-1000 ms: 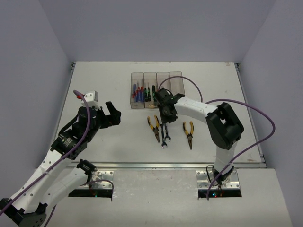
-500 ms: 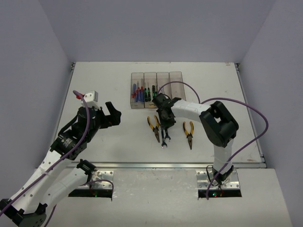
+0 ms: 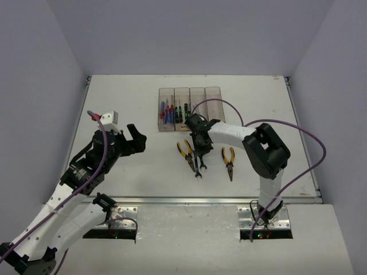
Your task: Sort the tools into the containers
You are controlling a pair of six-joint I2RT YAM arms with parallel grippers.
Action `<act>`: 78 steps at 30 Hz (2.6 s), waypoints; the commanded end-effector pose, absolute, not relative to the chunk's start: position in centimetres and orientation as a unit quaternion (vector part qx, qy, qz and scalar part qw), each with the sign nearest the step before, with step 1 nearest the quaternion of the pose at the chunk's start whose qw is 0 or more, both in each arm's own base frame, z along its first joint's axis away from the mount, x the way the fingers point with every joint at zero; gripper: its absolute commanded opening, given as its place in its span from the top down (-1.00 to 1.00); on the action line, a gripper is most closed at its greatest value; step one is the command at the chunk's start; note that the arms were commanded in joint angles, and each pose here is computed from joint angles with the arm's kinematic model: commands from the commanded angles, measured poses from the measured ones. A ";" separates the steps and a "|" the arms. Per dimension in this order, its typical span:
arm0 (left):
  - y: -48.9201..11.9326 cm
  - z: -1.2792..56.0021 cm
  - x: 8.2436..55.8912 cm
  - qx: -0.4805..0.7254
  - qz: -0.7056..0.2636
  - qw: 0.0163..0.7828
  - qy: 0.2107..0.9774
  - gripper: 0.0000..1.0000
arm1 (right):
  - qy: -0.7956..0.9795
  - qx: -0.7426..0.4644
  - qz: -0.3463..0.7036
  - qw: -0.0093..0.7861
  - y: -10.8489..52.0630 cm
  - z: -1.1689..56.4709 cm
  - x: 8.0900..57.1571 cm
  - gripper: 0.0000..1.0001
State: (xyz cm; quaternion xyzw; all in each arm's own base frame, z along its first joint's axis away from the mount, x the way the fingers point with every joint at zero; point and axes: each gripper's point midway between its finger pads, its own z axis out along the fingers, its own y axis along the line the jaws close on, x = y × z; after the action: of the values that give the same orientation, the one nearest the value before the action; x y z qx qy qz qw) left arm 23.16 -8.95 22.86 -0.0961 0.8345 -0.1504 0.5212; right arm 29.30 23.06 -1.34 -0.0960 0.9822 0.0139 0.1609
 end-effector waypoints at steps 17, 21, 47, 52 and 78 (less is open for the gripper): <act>-9.2 23.8 23.6 -0.090 -0.160 0.536 0.824 -1.00 | 0.976 -0.110 0.023 0.185 20.9 2.1 27.2 1.00; -9.2 23.7 23.6 -0.090 -0.160 0.536 0.824 -1.00 | 0.975 -0.111 0.030 0.189 21.1 2.6 27.2 1.00; -9.0 24.1 23.5 -0.093 -0.162 0.543 0.819 -1.00 | 0.985 -0.100 -0.016 0.140 19.5 -2.4 29.7 0.41; -9.0 24.1 23.4 -0.093 -0.162 0.543 0.819 -1.00 | 0.986 -0.103 -0.017 0.128 19.5 -3.1 30.2 0.41; -9.1 24.2 23.4 -0.092 -0.164 0.543 0.819 -1.00 | 0.989 -0.118 -0.026 0.091 18.7 -2.7 26.3 0.47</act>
State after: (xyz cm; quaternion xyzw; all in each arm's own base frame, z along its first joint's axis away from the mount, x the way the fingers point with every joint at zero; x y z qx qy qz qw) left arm 22.93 -9.00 23.06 -0.0894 0.8323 -0.1552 0.5245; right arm 28.90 20.45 -1.30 -0.1112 0.9846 0.0067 0.1349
